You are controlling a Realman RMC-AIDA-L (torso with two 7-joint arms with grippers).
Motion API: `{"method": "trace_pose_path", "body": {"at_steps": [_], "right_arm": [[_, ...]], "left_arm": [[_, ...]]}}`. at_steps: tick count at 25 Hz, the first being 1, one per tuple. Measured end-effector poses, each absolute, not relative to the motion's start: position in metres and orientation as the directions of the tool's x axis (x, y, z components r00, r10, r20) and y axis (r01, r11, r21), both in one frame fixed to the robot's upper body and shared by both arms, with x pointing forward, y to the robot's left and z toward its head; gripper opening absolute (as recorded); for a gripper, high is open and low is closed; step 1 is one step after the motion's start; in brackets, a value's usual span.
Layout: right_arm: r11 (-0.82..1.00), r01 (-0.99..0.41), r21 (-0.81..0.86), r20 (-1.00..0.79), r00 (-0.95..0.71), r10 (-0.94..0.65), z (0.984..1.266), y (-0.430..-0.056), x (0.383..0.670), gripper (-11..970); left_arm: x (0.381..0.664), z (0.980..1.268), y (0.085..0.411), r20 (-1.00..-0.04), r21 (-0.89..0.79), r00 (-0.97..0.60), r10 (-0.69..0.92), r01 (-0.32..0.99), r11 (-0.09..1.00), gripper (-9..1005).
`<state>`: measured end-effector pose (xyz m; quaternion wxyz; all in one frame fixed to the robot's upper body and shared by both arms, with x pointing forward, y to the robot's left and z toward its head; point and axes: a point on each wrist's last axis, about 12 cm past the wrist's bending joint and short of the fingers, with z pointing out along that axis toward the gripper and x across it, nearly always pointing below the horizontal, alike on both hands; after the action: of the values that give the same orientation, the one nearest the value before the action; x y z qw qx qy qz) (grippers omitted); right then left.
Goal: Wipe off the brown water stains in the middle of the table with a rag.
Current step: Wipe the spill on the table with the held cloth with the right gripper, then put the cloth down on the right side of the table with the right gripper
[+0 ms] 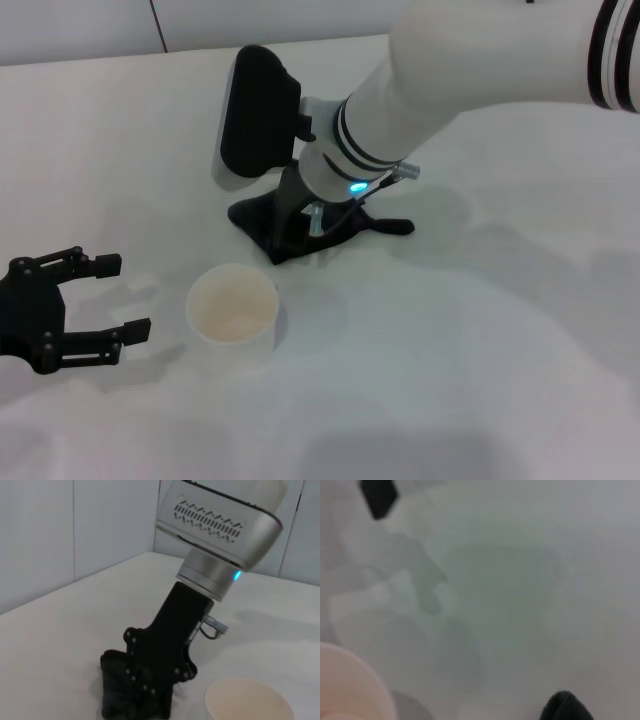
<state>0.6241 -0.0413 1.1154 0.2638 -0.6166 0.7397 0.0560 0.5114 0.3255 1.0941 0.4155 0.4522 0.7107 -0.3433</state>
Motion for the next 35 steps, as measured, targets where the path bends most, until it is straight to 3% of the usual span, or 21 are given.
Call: {"method": "trace_pose_path", "body": {"at_steps": [17, 29, 35], "right_arm": [[0.217, -0.959, -0.18, -0.478, -0.107, -0.872, 1.133, -0.035, 0.62, 16], [0.26, -0.952, -0.161, -0.46, -0.161, -0.873, 1.165, -0.083, 0.618, 17], [0.266, -0.952, -0.154, -0.39, -0.189, -0.901, 1.165, -0.1, 0.616, 17]], "left_arm": [[0.505, 1.092, 0.331, -0.898, -0.124, -0.262, 0.353, 0.921, 0.369, 874], [0.501, 1.094, 0.336, -0.909, -0.116, -0.25, 0.334, 0.92, 0.375, 874], [0.502, 1.094, 0.336, -0.909, -0.115, -0.25, 0.334, 0.92, 0.375, 874]]}}
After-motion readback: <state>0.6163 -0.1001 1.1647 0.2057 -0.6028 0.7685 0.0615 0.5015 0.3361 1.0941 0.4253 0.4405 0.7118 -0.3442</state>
